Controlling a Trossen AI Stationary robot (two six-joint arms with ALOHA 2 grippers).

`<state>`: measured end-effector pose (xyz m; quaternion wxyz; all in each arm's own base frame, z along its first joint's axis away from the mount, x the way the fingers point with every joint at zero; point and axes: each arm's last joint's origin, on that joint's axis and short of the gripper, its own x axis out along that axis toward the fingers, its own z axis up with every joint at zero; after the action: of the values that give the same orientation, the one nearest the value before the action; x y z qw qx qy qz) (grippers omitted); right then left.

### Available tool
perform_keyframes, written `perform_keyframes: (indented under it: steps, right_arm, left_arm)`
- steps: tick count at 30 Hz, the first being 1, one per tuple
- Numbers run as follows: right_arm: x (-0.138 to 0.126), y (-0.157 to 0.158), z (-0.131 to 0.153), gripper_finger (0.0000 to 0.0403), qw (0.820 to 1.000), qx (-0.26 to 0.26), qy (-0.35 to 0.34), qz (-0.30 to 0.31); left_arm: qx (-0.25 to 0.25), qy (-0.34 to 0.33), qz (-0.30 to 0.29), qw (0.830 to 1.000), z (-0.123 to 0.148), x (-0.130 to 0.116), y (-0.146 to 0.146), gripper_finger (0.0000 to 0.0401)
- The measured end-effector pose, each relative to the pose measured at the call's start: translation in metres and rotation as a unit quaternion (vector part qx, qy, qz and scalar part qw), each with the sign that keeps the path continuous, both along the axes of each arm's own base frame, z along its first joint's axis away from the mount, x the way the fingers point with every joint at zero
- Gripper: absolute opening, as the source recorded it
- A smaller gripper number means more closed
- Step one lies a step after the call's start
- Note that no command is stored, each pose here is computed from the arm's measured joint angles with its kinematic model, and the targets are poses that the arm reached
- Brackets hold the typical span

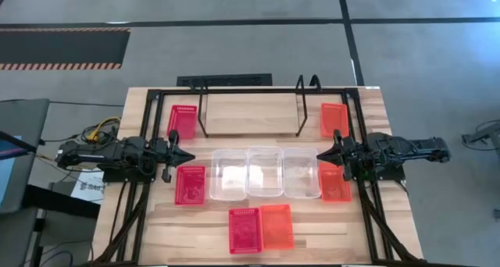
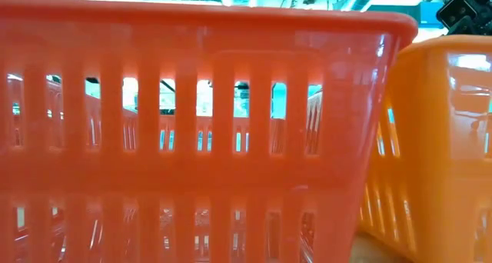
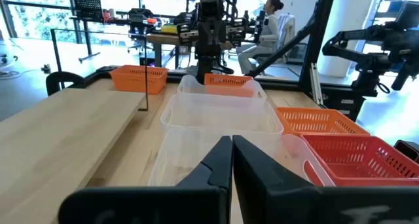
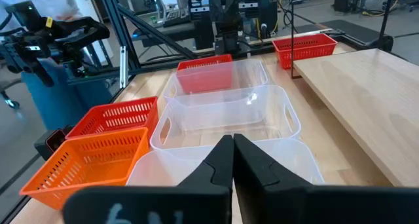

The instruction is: Stack baskets on shelf by color

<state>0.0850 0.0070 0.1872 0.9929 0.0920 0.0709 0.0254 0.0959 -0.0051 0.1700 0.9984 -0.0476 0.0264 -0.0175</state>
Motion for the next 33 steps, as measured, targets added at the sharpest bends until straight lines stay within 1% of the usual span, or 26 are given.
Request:
perform_keyframes:
  steps: [23, 25, 29, 31, 33]
  right_arm:
    - [0.0, 0.0, 0.0001, 0.0029, 1.0, 0.0, 0.0, 0.0]
    - [0.0, 0.0, 0.0001, 0.0028, 1.0, 0.0, 0.0, 0.0]
    - [0.0, 0.0, 0.0, 0.0027, 1.0, 0.0, 0.0, 0.0]
    - [0.0, 0.0, 0.0, 0.0028, 1.0, 0.0, 0.0, 0.0]
    - [0.0, 0.0, 0.0001, 0.0029, 1.0, 0.0, 0.0, 0.0]
  left_arm:
    - [-0.003, 0.0, 0.0, 1.0, 0.0, 0.0, 0.0, 0.0]
    - [-0.036, 0.001, 0.0, 0.999, 0.0, 0.0, -0.0001, 0.0]
    - [-0.131, 0.005, 0.001, 0.991, 0.0, 0.0, -0.0003, 0.0]
    - [-0.161, 0.002, 0.008, 0.987, 0.0007, 0.0001, 0.0, 0.0]
    - [-0.18, -0.007, 0.028, 0.983, 0.0015, 0.0002, 0.0012, 0.0]
